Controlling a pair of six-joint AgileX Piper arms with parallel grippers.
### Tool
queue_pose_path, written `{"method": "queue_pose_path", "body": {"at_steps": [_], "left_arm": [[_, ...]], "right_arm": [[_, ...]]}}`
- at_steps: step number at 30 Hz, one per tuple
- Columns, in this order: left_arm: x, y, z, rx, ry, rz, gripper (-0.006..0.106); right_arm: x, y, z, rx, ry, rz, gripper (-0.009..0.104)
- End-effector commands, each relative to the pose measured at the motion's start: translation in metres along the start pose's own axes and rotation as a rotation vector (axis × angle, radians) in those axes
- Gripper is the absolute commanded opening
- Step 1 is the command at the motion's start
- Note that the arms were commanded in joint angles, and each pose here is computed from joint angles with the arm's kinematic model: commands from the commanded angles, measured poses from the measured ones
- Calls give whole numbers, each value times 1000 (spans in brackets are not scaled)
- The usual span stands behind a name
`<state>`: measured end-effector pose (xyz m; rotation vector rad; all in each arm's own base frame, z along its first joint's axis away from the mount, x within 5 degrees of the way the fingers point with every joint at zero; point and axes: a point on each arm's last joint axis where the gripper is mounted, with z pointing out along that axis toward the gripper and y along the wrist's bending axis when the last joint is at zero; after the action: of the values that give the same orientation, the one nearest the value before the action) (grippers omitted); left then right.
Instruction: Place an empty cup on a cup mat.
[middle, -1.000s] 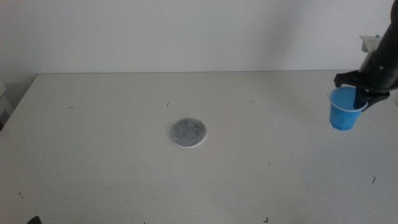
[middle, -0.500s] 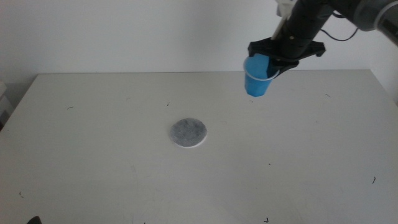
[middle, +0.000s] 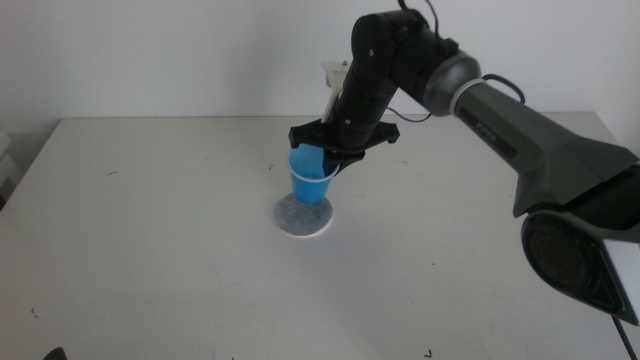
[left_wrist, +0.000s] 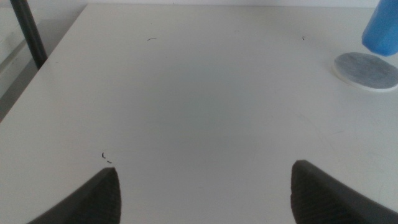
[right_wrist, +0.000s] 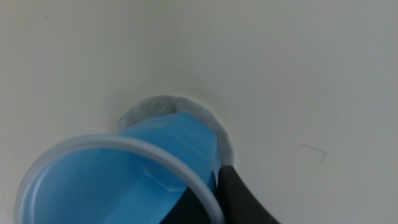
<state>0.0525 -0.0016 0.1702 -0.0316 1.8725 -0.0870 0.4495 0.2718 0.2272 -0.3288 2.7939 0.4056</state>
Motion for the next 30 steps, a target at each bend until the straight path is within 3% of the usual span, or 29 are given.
{"method": "queue_pose_path", "body": {"at_steps": [1,20,22,30], "left_arm": [[-8,-1,-1,10,-76,-11,105],[-8,-1,-1,10,-76,-11,105],[-8,-1,-1,10,-76,-11,105],[-8,-1,-1,10,-76,-11,105]], "right_arm": [[-2,11,-41,-20,-43,-19,0],[2,12,-16,-27,5,-71,1],[1,12,-16,-25,5,-71,4],[1,13,-20,-27,-1,-67,38]]}}
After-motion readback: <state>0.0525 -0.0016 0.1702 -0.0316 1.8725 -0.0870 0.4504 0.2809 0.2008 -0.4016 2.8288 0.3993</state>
